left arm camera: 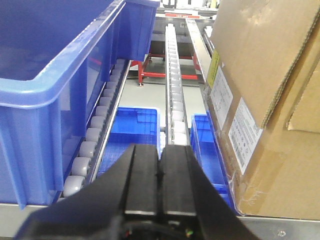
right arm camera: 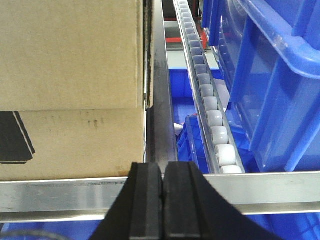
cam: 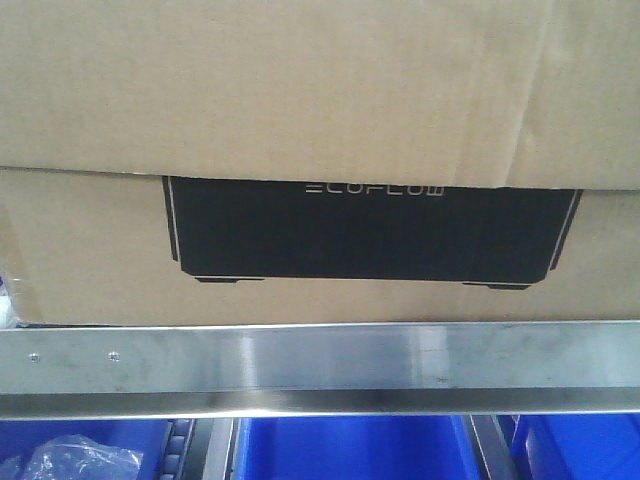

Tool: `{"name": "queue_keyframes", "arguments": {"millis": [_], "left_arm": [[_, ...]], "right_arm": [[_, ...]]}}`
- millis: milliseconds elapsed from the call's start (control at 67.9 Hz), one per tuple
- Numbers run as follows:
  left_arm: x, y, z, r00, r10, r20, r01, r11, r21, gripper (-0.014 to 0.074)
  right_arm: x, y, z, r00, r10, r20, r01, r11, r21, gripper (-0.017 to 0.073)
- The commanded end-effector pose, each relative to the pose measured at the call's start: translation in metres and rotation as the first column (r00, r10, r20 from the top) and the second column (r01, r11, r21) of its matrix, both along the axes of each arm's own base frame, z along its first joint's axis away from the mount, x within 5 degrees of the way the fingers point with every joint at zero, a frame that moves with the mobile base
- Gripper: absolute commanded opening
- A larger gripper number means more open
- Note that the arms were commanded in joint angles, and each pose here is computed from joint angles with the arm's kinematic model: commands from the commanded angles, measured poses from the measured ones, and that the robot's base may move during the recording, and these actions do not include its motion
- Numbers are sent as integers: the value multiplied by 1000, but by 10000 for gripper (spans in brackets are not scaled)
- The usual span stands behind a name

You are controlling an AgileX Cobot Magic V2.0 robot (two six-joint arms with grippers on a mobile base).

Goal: Grab box from left shelf to table start

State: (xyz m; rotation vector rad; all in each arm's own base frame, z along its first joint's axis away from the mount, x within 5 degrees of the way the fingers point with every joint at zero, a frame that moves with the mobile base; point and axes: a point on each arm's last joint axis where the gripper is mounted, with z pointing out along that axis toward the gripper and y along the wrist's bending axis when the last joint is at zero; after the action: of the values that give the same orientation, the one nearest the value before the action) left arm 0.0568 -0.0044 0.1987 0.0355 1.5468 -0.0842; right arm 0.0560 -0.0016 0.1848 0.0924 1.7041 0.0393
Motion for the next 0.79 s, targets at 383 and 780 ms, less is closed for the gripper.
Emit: {"name": "queue_keyframes", "arguments": {"millis": [383,780], "left_arm": [[-3,1,13,992,2,129,1,1000,-24,-92],[-4,2,23,973,16,229,2,997,-80,-92]], "right_arm": [[0,0,8,996,-4,93,5,1000,-14,58],[0,0,8,996,-4,93,5,1000,-14,58]]}}
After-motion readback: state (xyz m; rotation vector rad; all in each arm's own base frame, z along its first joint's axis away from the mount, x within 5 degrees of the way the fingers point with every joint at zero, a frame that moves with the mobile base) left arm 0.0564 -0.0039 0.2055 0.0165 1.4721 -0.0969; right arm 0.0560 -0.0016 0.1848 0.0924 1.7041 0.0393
